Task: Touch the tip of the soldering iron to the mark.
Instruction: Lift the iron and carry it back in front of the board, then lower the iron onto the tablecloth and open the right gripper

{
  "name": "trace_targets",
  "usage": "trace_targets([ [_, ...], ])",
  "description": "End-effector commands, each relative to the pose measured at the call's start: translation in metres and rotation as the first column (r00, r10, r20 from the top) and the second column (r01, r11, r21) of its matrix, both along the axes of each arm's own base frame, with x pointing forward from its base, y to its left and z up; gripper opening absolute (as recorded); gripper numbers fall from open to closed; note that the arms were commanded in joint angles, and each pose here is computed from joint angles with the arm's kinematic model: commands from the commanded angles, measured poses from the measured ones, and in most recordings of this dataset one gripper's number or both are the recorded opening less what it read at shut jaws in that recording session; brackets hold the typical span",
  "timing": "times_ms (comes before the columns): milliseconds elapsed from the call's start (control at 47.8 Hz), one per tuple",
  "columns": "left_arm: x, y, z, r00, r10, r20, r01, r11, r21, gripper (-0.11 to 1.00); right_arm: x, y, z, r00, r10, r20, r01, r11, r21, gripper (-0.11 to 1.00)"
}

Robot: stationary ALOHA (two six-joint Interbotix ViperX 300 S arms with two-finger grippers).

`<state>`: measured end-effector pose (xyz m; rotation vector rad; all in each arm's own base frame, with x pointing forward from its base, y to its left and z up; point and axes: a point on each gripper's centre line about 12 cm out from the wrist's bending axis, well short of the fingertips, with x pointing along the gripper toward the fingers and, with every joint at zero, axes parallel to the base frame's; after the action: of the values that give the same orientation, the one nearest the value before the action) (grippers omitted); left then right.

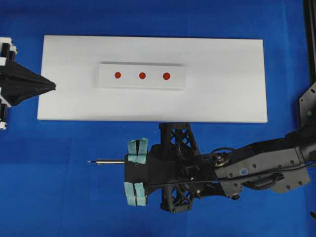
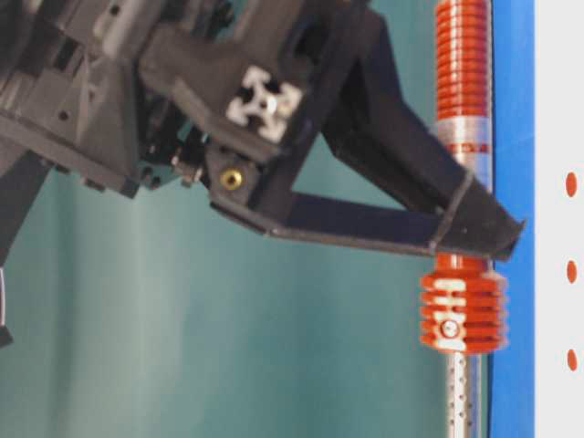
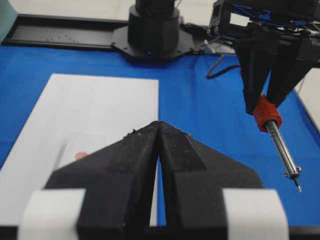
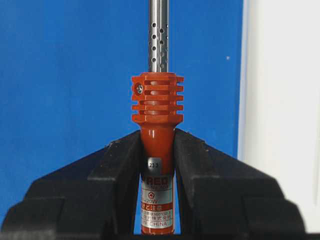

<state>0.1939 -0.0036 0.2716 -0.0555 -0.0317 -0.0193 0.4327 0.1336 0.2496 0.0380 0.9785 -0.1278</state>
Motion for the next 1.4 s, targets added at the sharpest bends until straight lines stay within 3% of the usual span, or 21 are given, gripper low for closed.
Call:
trace_targets([
  [0, 0.001, -0.001, 0.004, 1.000, -0.003, 0.011, 0.003, 1.000, 0.001, 0.00, 0.004, -0.003, 0.012, 0.999, -0.008, 0.033, 0.007, 1.000, 0.011, 0.06],
  [335, 0.001, -0.001, 0.004, 1.000, -0.004, 0.011, 0.004, 1.000, 0.004, 0.00, 0.013, 0.002, -0.021, 1.000, 0.011, 0.028, -0.011, 0.999, 0.032, 0.06],
  [502, 0.001, -0.001, 0.004, 1.000, -0.003, 0.011, 0.003, 1.000, 0.003, 0.00, 0.017, 0.006, -0.048, 0.998, 0.041, 0.039, -0.043, 0.998, 0.052, 0.06],
  [669, 0.001, -0.001, 0.005, 1.000, -0.003, 0.015, 0.003, 1.000, 0.003, 0.00, 0.019, 0.004, -0.081, 1.000, 0.026, 0.012, -0.027, 0.997, 0.073, 0.06],
  [962, 0.001, -0.001, 0.005, 1.000, -0.004, 0.018, 0.004, 1.000, 0.003, 0.00, 0.024, 0.005, -0.107, 0.997, 0.050, 0.051, -0.056, 0.991, 0.118, 0.06],
  [1380, 0.001, -0.001, 0.005, 1.000, -0.003, 0.014, 0.003, 1.000, 0.001, 0.00, 0.027, 0.004, -0.131, 0.998, 0.050, 0.038, -0.055, 0.989, 0.135, 0.06],
])
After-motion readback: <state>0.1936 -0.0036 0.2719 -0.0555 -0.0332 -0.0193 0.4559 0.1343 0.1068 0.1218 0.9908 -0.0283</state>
